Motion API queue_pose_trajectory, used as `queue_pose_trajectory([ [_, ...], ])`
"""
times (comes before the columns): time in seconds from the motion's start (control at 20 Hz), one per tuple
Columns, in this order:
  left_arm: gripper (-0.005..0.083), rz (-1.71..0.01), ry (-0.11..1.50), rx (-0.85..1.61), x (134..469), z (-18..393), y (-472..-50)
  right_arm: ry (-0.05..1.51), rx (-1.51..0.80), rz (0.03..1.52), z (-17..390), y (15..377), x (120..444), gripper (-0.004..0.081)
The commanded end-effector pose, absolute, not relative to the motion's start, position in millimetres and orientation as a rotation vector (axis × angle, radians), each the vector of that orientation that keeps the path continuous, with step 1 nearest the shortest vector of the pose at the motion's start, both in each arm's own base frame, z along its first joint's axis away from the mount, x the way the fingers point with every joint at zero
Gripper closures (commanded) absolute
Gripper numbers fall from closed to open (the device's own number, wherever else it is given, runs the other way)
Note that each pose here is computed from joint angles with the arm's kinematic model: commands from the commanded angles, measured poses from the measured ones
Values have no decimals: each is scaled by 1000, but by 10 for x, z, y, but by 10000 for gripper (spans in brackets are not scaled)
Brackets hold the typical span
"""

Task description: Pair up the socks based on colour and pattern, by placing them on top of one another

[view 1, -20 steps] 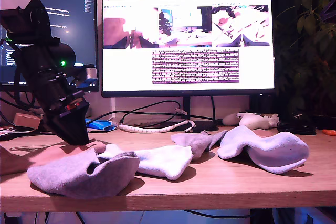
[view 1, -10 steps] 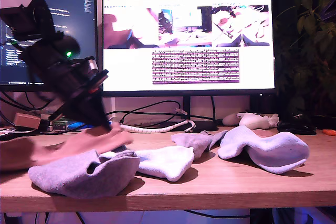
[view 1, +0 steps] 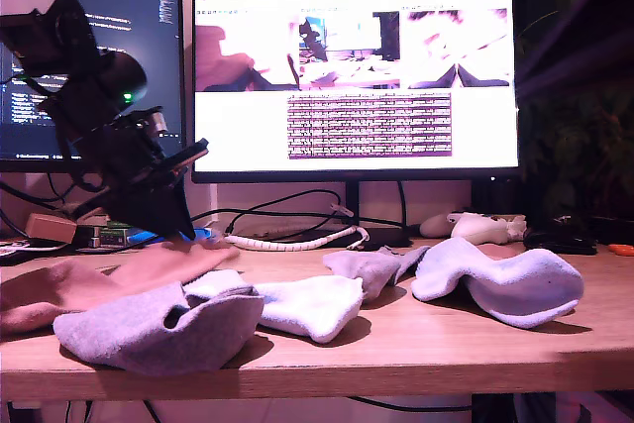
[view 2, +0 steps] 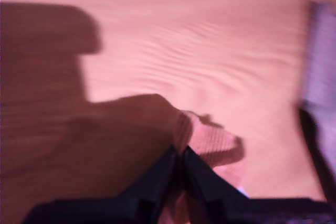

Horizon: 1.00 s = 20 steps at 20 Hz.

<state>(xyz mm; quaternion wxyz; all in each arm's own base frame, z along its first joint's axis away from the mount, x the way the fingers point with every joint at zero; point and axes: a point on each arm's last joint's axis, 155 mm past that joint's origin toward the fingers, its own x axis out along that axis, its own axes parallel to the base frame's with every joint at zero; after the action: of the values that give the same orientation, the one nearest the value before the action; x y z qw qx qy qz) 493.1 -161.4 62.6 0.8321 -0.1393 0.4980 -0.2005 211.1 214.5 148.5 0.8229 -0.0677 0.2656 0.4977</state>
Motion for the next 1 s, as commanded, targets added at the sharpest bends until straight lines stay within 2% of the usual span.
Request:
queue_pose_trajectory([
  [0.0, 590, -439, 1072, -295, 4926, 526, -1666, 551, -213, 1100, 1434, 2284, 2198, 650],
  [0.15, 590, -443, 1073, -296, 4922, 528, -1672, 684, -183, 1087, 1182, 2424, 2373, 538],
  [0.35, 590, -460, 1074, -305, 4911, 541, -1700, 860, -36, 996, 1031, 2599, 2701, 467],
  [0.65, 590, -489, 1085, -264, 4856, 514, -1701, 1098, 105, 877, 670, 2772, 2995, 467],
  [0.8, 590, -489, 1092, -263, 4842, 505, -1695, 1200, 107, 847, 449, 2757, 2971, 467],
  [0.95, 590, -496, 1093, -251, 4832, 500, -1695, 1225, 104, 845, 368, 2765, 2945, 475],
])
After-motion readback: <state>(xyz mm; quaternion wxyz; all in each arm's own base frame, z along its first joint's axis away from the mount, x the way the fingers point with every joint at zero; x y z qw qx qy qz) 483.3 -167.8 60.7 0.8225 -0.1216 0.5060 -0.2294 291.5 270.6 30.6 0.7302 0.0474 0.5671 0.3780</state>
